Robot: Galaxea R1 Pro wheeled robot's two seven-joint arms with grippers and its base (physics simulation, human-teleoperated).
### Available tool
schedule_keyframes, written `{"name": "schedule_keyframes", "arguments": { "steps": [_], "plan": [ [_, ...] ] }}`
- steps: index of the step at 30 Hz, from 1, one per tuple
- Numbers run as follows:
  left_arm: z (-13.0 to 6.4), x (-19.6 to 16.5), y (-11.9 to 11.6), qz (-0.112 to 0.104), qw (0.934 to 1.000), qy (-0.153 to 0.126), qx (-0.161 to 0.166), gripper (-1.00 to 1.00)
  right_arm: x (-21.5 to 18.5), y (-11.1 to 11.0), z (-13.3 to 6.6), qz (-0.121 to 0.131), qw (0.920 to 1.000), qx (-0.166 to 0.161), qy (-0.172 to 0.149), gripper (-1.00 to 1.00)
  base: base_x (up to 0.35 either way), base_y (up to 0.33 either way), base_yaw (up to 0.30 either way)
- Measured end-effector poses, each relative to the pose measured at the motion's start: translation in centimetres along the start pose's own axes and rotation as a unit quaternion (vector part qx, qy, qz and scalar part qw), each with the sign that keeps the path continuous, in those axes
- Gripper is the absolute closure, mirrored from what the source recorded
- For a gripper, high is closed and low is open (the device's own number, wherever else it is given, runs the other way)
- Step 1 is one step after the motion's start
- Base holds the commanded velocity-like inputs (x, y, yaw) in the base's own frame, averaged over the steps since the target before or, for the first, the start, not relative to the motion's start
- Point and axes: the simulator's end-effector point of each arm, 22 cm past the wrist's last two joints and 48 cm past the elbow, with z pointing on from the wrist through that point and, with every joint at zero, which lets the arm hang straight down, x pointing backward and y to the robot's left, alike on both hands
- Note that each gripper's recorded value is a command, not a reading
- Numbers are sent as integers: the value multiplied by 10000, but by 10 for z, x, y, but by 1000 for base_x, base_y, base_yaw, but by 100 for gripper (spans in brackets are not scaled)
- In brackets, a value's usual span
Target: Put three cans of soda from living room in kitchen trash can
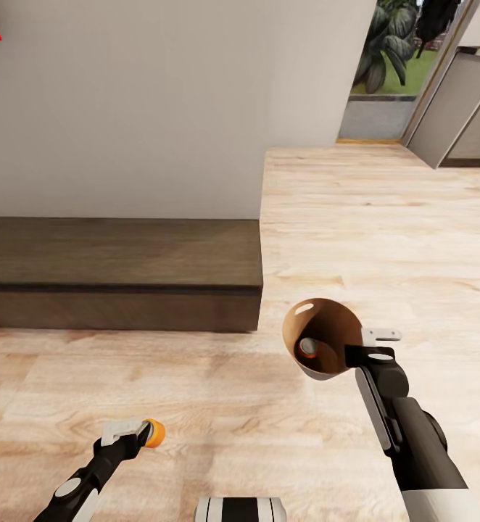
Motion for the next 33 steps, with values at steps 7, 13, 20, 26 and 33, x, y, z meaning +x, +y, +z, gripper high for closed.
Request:
{"name": "schedule_keyframes", "arguments": {
  "steps": [7,13,20,26,33],
  "plan": [
    [1,2,0,0,10000,4,0,-100,2,0,1,-5,10000,5,2,100,0,0,0],
    [10,13,2,1,10000,6,-2,-100,12,4,10,3,10000,-4,4,100,0,0,0],
    [20,25,4,1,10000,6,-2,-100,24,9,20,4,10000,-5,4,100,0,0,0],
    [28,36,6,-1,10000,6,-1,-100,35,12,29,-2,10000,1,7,100,0,0,0],
    [30,38,6,-1,10000,4,-1,-100,36,12,30,-6,10000,8,-1,100,0,0,0]
  ]
}}
